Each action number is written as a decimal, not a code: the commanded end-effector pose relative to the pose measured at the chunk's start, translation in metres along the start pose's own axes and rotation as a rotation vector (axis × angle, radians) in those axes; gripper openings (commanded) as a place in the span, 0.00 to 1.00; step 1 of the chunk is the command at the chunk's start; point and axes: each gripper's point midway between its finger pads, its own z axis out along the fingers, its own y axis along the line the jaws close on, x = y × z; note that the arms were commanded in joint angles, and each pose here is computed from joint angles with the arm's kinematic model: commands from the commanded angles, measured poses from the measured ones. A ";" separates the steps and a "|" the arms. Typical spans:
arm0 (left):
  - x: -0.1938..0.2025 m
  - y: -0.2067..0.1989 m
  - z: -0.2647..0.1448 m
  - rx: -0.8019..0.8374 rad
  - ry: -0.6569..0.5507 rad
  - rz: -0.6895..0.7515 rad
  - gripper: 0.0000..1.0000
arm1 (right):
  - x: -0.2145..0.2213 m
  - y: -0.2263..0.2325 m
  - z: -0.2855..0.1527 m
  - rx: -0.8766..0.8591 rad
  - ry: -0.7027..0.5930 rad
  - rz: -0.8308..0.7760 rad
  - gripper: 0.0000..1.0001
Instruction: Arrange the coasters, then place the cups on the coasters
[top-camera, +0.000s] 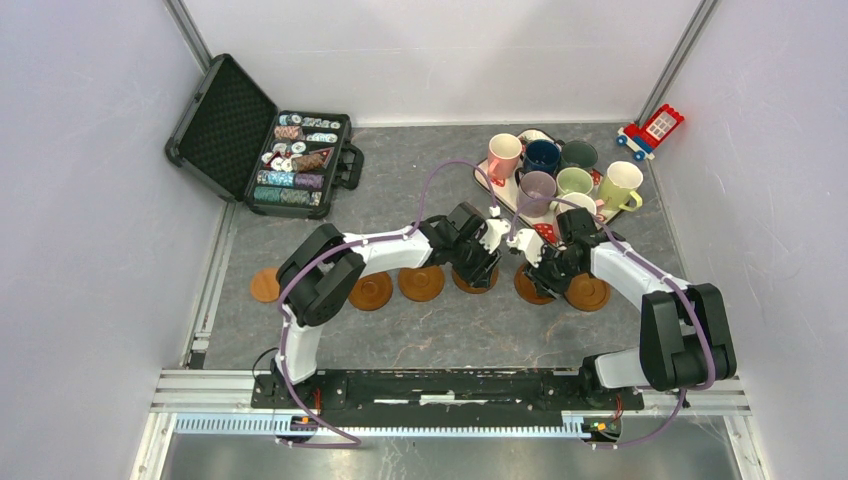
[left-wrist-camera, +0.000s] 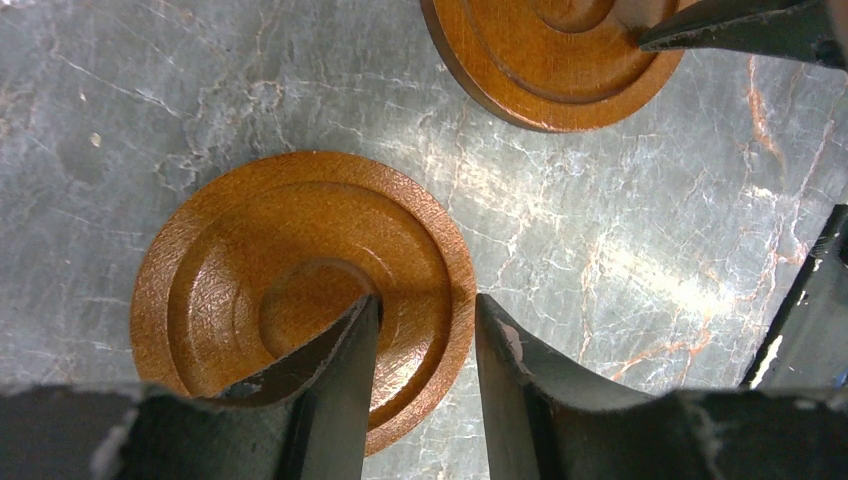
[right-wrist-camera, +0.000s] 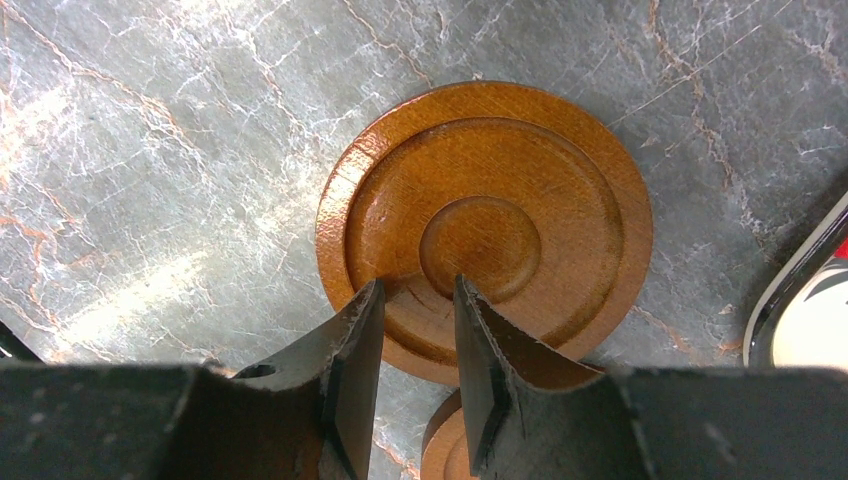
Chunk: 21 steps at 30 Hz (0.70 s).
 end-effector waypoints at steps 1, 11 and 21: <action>0.033 -0.039 -0.002 0.097 0.097 -0.019 0.47 | 0.018 0.013 0.000 -0.046 0.062 0.024 0.38; 0.030 -0.053 -0.006 0.110 0.081 0.010 0.49 | -0.003 0.014 -0.013 -0.052 -0.016 -0.009 0.45; -0.031 -0.045 -0.042 0.073 -0.066 -0.003 0.65 | -0.039 -0.014 -0.061 0.063 -0.115 0.015 0.59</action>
